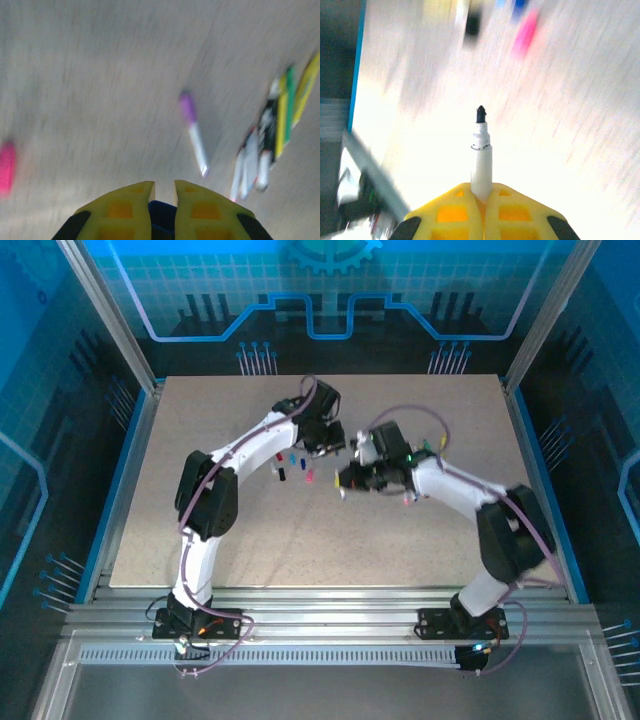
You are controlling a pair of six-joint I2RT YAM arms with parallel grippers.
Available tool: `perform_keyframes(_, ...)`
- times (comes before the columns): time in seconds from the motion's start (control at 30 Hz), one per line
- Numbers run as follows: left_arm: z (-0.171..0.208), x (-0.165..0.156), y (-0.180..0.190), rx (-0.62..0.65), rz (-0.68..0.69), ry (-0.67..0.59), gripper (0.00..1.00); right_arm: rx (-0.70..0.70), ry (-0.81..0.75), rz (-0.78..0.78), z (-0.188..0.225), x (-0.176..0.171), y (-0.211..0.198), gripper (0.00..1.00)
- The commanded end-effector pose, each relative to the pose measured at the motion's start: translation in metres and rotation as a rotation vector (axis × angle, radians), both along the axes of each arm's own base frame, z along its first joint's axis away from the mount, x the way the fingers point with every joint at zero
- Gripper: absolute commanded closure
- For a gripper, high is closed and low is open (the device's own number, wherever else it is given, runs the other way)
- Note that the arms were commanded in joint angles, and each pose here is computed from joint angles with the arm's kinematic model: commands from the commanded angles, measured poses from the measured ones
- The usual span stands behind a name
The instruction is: Open the pen caps
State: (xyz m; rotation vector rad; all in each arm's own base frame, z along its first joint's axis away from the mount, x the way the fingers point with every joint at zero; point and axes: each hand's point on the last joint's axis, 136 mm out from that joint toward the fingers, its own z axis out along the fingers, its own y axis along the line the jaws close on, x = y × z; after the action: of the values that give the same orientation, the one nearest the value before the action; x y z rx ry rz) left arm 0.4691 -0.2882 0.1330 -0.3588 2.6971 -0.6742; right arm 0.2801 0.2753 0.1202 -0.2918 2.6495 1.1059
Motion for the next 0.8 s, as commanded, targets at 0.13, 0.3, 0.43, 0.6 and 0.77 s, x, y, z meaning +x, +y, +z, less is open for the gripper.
perform_keyframes(0.13,0.023,0.053,0.017,0.063,0.009,-0.113,1.0,0.057,0.178,0.0,-0.003,-0.085,-0.031,1.0)
perform_keyframes(0.3,-0.011,0.017,0.021,0.191,-0.058,-0.034,1.0,-0.202,0.03,-0.205,-0.003,-0.008,-0.094,1.0)
perform_keyframes(0.43,-0.043,-0.003,0.033,0.232,-0.058,0.032,1.0,-0.411,-0.043,-0.261,-0.008,0.038,-0.127,1.0)
perform_keyframes(0.6,-0.075,-0.016,0.04,0.275,-0.068,0.085,1.0,-0.556,-0.028,-0.279,-0.02,0.075,-0.152,1.0)
perform_keyframes(0.77,-0.091,-0.021,0.047,0.344,-0.072,0.112,1.0,-0.64,0.004,-0.284,-0.04,0.093,-0.17,1.0)
